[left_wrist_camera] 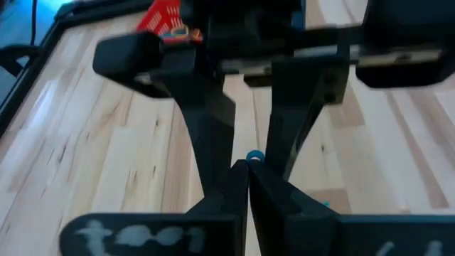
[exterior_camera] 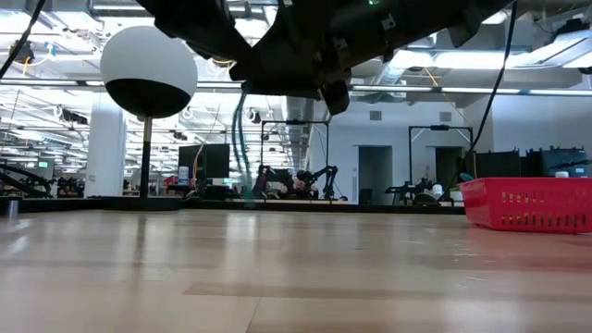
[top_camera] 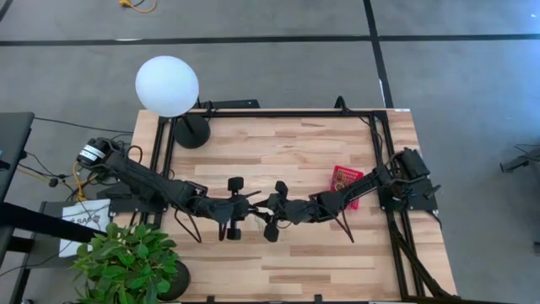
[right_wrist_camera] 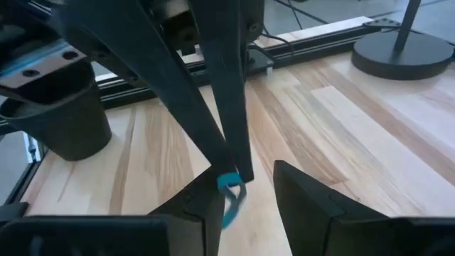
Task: Pick and place rubber bands into bin
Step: Put the blue rubber band into the basket
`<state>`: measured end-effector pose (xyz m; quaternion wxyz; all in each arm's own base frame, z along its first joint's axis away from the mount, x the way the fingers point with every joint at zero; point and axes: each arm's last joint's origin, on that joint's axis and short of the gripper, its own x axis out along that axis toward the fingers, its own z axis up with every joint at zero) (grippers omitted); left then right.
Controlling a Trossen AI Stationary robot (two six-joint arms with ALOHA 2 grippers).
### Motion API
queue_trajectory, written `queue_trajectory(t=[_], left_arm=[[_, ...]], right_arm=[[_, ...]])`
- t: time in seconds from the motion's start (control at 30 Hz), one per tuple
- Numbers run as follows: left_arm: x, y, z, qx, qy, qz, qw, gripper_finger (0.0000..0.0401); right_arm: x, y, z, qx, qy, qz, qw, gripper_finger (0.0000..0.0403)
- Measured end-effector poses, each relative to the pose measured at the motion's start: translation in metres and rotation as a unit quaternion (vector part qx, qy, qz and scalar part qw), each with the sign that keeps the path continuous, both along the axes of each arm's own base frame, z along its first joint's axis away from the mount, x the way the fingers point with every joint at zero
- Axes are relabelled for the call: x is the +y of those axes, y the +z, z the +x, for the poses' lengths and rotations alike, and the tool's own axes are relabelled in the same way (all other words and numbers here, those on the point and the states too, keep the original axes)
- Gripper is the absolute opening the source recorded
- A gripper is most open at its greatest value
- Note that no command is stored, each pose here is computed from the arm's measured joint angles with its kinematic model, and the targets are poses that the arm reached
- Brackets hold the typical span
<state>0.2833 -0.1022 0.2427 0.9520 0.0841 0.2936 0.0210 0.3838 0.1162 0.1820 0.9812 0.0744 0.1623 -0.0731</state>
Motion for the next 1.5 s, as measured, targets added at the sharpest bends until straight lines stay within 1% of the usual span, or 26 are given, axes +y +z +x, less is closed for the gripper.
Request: queue_trajectory(t=[0.17,0.27,0.33,0.47,0.5,0.67,0.8,0.93,1.13,1.23,1.3,1.4,1.5], left_arm=[[-0.001,0.002,0.001,-0.010,-0.004,-0.002,1.000,0.0000],[-0.001,0.002,0.001,-0.011,-0.002,-0.001,1.000,0.0000],[0.000,0.002,0.001,-0.012,0.002,0.002,1.000,0.0000],[0.000,0.002,0.001,-0.014,0.008,0.007,1.000,0.0000],[0.000,0.002,0.001,-0.014,0.006,0.009,1.000,0.0000],[0.000,0.001,0.001,-0.008,0.004,0.012,1.000,0.0000],[0.002,-0.002,-0.001,0.008,0.012,0.027,1.000,0.0001],[0.003,-0.005,-0.004,0.028,0.013,0.034,0.999,0.0017],[0.003,-0.006,-0.005,0.038,0.020,0.029,0.999,0.0064],[0.004,-0.007,-0.006,0.041,0.026,0.025,0.999,0.0085],[0.004,-0.008,-0.007,0.044,0.036,0.026,0.998,0.0094],[0.006,-0.010,-0.008,0.053,0.054,0.019,0.997,0.0102],[0.006,-0.012,-0.011,0.067,0.065,0.014,0.996,0.0103]], right_arm=[[-0.002,-0.001,0.000,0.003,-0.003,-0.001,1.000,0.0112],[-0.002,-0.003,-0.001,0.014,-0.004,-0.005,1.000,0.0102],[-0.002,-0.004,-0.001,0.021,-0.004,-0.007,1.000,0.0084],[-0.003,-0.007,-0.002,0.037,-0.004,-0.013,0.999,0.0020],[-0.003,-0.007,-0.002,0.038,-0.004,-0.015,0.999,0.0011],[-0.003,-0.007,-0.002,0.036,-0.012,-0.019,0.999,0.0006],[-0.003,-0.007,-0.003,0.039,-0.011,-0.019,0.999,0.0005],[-0.003,-0.010,-0.004,0.054,-0.015,-0.023,0.998,0.0003],[-0.007,-0.017,-0.008,0.085,-0.060,-0.027,0.994,0.0001],[-0.007,-0.018,-0.010,0.095,-0.067,-0.027,0.993,0.0001],[-0.006,-0.017,-0.012,0.096,-0.081,-0.039,0.991,0.0001],[-0.004,-0.006,-0.022,0.106,-0.125,-0.077,0.983,0.0001],[0.000,0.010,-0.041,0.127,-0.194,-0.105,0.967,0.0001]])
